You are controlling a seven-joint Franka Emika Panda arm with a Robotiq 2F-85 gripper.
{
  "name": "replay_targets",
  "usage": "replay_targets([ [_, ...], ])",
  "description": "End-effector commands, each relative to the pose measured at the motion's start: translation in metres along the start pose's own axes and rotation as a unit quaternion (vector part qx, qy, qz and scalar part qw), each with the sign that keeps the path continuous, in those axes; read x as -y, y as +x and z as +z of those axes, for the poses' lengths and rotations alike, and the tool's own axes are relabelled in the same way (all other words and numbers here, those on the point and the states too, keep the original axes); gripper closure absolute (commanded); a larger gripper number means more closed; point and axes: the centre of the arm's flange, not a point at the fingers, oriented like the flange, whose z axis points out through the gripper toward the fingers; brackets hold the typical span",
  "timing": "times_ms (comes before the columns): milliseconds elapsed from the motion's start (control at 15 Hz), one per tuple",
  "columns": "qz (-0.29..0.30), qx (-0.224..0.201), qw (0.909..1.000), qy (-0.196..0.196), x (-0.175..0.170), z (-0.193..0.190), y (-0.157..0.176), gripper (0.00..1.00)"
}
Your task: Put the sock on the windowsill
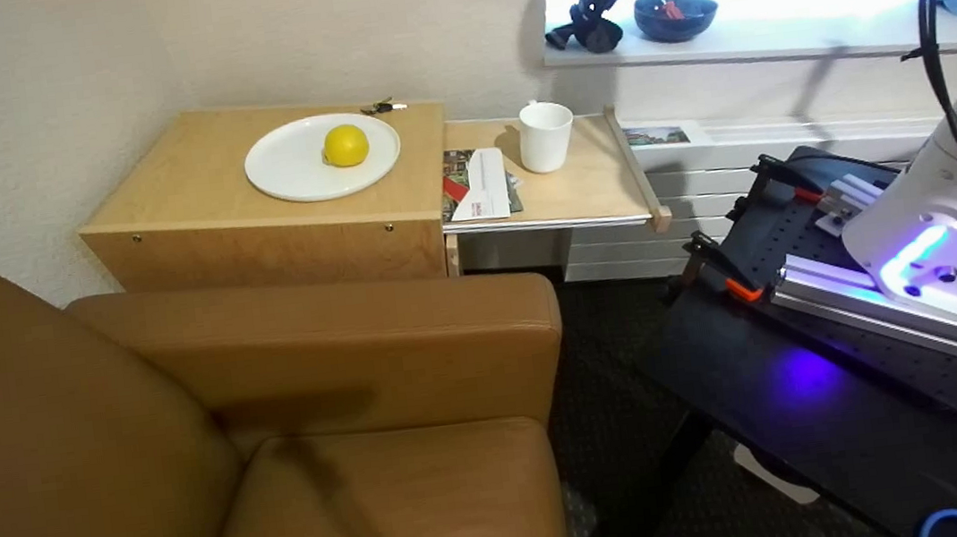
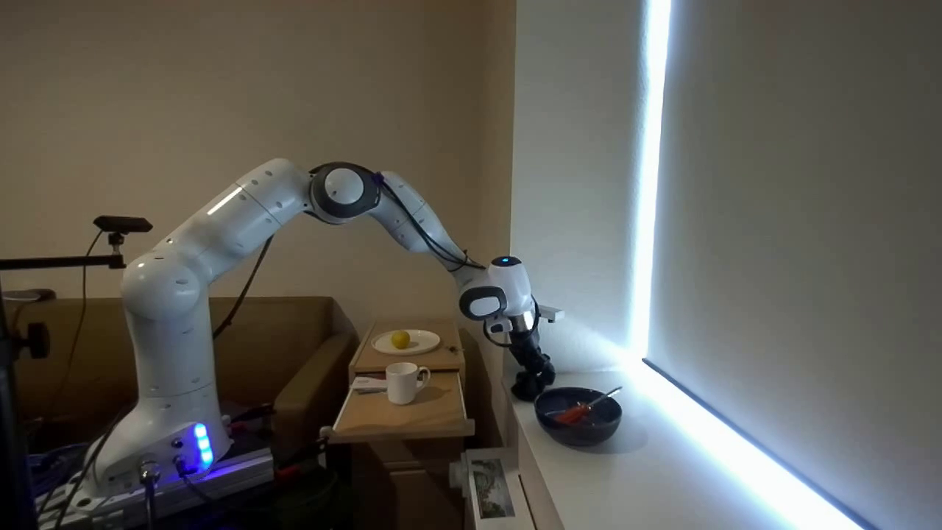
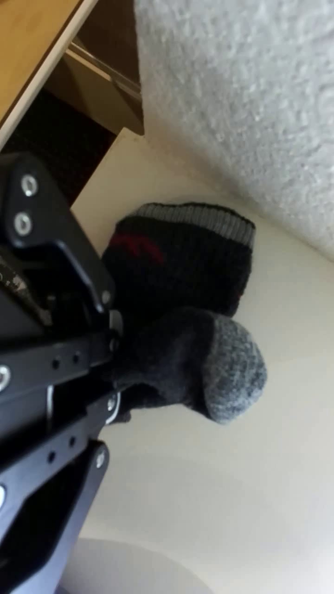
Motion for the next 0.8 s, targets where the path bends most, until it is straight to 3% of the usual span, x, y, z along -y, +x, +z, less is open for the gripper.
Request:
replay_targets([
  [0,-0.001,0.0,1.0,-0.001,-0.002,0.0,-0.001,0.9],
  [67,-0.001,0.0,1.0,-0.002,-0.002,0.0,-0.001,0.9],
  [133,0.007,0.011,0.9999,0.005,0.002,-0.001,-0.003,0.97],
  [200,0.017,0.015,0.9996,0.014,0.005,-0.002,-0.004,0.9],
  [267,0.028,0.022,0.9992,0.021,0.01,-0.005,-0.006,0.64],
  [333,0.037,0.025,0.9987,0.024,0.014,-0.008,-0.006,0.64],
  [733,0.05,0.038,0.9976,0.03,0.029,-0.023,-0.005,0.23],
])
